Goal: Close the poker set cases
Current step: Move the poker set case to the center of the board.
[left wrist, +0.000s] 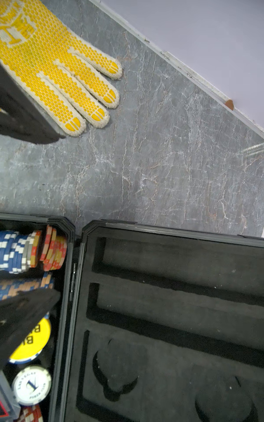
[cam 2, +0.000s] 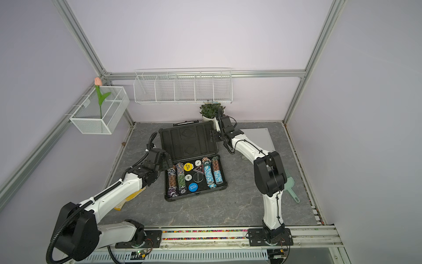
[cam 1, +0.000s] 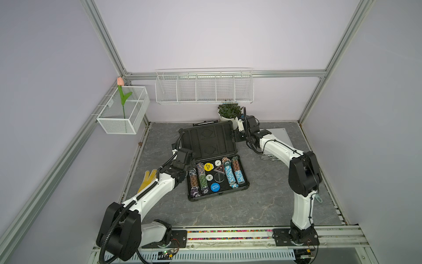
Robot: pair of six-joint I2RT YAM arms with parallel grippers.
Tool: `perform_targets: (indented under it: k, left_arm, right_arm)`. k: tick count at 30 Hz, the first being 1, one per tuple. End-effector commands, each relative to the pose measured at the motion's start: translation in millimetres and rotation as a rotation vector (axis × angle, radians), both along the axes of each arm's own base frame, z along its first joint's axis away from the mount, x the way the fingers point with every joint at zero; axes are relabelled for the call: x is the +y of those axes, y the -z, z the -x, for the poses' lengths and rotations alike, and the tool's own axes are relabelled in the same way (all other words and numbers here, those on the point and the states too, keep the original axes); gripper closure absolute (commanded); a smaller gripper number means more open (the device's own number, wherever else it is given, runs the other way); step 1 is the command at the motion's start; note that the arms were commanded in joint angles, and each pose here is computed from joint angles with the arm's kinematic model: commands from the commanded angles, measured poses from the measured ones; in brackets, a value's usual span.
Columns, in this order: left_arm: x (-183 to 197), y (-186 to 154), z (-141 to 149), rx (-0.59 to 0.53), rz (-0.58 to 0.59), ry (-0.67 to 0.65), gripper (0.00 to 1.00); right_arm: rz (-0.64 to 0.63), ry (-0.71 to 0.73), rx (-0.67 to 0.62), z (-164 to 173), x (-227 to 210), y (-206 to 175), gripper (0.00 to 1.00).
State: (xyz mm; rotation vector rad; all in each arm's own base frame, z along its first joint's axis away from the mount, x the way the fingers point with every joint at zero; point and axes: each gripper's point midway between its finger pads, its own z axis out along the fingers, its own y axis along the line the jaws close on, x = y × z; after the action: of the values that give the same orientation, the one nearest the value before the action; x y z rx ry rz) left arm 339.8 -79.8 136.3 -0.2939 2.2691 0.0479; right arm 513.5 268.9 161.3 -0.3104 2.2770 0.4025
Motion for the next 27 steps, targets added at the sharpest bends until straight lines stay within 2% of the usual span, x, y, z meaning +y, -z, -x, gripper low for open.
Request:
perform_targets:
  k: [1,9,18,21,25,27]
  left_arm:
    - [0.3,0.8,5.2,0.020,-0.001,0.025,0.00]
    - [-0.9,3.4,16.0,0.043,0.022,0.044,0.00]
    - [3.9,2.5,27.0,0.043,0.025,0.044,0.00]
    - [4.4,0.8,28.6,0.039,0.026,0.045,0.00]
    - [5.2,1.1,29.3,0.040,0.021,0.046,0.00]
    - [6.1,2.3,29.1,0.042,0.017,0.043,0.00]
  right_arm:
    - [-0.065,0.028,-0.045,-25.4,3.1,-12.2,0.23]
    - [-0.087,0.048,-0.068,-53.7,7.3,-6.0,0.25]
    - [-0.076,-0.005,-0.061,-62.5,18.7,5.4,0.42]
    - [-0.073,-0.007,-0.058,-63.3,19.1,9.6,0.54]
    - [-0.083,-0.035,-0.071,-61.4,22.5,3.1,0.75]
    - [-0.087,-0.045,-0.084,-59.6,23.1,-2.2,0.80]
